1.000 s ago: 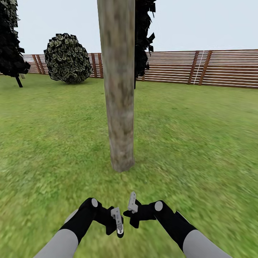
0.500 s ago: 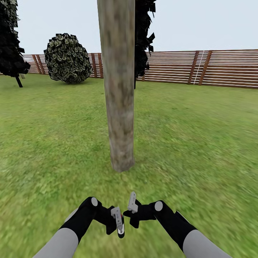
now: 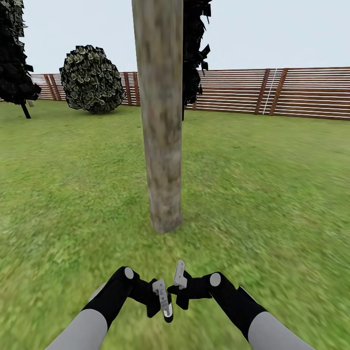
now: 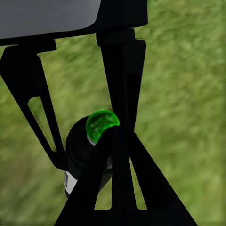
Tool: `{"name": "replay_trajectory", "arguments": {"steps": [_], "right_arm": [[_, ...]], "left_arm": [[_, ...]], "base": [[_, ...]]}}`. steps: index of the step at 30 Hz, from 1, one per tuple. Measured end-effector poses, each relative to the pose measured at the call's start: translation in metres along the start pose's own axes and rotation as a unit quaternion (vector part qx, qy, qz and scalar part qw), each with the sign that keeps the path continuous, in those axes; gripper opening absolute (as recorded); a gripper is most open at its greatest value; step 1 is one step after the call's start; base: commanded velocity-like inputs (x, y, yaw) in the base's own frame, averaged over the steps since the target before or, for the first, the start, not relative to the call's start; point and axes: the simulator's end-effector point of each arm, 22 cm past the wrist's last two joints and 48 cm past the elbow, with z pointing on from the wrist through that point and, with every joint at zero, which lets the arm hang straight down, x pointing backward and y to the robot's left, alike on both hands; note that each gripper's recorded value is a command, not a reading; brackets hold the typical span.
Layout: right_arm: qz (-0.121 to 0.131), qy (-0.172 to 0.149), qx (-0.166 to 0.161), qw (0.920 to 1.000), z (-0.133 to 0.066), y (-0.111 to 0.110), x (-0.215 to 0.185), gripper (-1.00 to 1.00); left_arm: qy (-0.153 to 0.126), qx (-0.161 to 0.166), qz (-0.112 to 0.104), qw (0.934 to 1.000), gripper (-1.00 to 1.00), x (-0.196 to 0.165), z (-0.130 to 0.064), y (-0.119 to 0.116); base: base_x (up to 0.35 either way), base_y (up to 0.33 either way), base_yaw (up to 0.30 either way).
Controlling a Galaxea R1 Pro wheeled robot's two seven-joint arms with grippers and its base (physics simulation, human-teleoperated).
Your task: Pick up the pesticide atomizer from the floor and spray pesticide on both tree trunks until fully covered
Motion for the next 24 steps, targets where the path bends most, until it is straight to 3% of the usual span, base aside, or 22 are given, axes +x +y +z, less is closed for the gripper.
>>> {"name": "replay_trajectory", "arguments": {"steps": [8, 10, 19, 20, 24], "right_arm": [[0.0, 0.0, 0.0, 1.0, 0.0, 0.0, 0.0, -1.0], [0.001, 0.0, 0.0, 1.0, 0.0, 0.0, 0.001, -1.0], [0.002, 0.001, 0.001, 1.0, -0.001, -0.001, 0.002, -1.0], [0.002, 0.001, 0.001, 1.0, -0.001, -0.001, 0.002, 1.0], [0.003, 0.002, 0.001, 1.0, -0.001, -0.001, 0.004, 1.0]], "left_arm": [[-0.001, 0.0, 0.001, 1.0, -1.0, -0.002, 0.0, 0.001], [0.053, -0.024, -0.013, 0.9982, -1.0, 0.058, -0.026, 0.023], [0.078, -0.041, -0.022, 0.9958, -1.0, 0.091, -0.047, 0.037], [0.085, -0.047, -0.025, 0.995, -1.0, 0.1, -0.054, 0.042], [0.098, -0.064, -0.031, 0.9926, -1.0, 0.12, -0.074, 0.055]], "base": [[0.0, 0.0, 0.0], [0.0, 0.0, 0.0], [0.0, 0.0, 0.0], [0.0, 0.0, 0.0], [0.0, 0.0, 0.0]]}}
